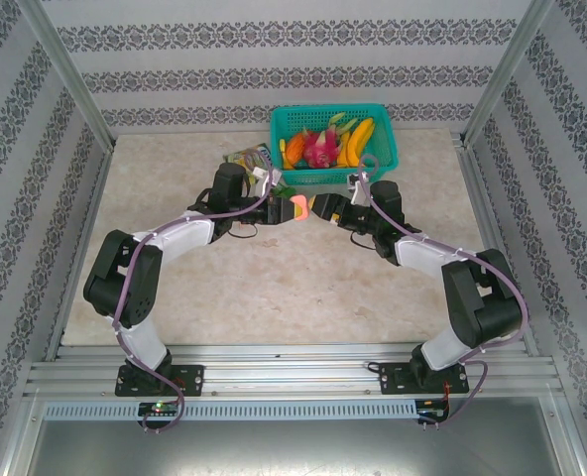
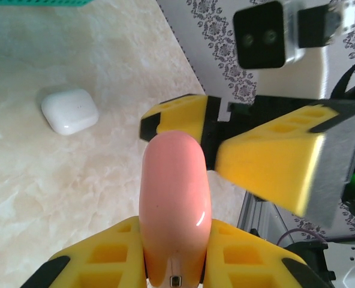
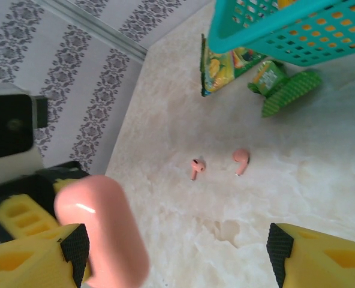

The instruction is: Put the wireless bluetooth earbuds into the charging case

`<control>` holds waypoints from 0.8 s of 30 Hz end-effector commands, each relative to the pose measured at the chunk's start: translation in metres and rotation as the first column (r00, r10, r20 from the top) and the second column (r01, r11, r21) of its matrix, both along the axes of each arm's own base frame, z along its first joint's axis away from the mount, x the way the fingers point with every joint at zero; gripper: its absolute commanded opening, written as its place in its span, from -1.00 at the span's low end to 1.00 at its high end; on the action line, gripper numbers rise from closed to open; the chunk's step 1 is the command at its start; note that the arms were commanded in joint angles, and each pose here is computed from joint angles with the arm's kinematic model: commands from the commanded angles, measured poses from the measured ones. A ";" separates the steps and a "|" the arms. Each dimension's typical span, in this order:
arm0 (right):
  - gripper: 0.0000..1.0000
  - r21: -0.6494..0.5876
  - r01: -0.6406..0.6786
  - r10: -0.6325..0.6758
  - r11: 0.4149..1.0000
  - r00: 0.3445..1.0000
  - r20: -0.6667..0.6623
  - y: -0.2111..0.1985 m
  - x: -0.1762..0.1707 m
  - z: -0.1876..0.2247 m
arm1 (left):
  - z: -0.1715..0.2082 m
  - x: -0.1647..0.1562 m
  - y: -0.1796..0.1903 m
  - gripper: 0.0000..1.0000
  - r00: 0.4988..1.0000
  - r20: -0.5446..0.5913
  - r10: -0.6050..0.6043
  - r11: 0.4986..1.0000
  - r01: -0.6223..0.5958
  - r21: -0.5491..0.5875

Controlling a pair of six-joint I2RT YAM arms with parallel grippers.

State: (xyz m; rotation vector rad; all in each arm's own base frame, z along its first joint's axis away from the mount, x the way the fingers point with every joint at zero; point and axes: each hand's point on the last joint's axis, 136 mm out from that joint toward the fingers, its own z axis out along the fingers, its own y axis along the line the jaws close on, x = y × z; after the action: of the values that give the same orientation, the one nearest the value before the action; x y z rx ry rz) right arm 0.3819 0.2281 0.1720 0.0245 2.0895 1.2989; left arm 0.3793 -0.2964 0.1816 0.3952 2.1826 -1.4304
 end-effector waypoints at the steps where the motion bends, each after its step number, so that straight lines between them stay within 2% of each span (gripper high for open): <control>1: 0.59 0.017 -0.038 0.037 0.999 0.995 0.091 0.003 -0.001 0.021 | 0.010 0.000 0.000 -0.79 0.999 0.028 -0.034 0.999 0.034 -0.004; 13: 0.53 0.015 -0.082 0.082 0.996 0.996 0.048 0.026 0.000 0.005 | 0.016 0.002 -0.001 -0.80 0.998 0.039 -0.045 0.999 0.045 -0.002; 24: 0.43 0.031 0.053 -0.052 0.998 0.997 -0.056 -0.011 0.021 -0.035 | 0.041 -0.006 0.000 -0.84 0.994 0.090 -0.059 0.998 0.062 -0.029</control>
State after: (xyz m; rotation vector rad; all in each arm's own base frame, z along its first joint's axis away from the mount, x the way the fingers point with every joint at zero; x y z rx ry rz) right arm 0.3978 0.2256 0.1511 0.0696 2.0976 1.3202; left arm 0.3756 -0.2957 0.1831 0.4185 2.2119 -1.4333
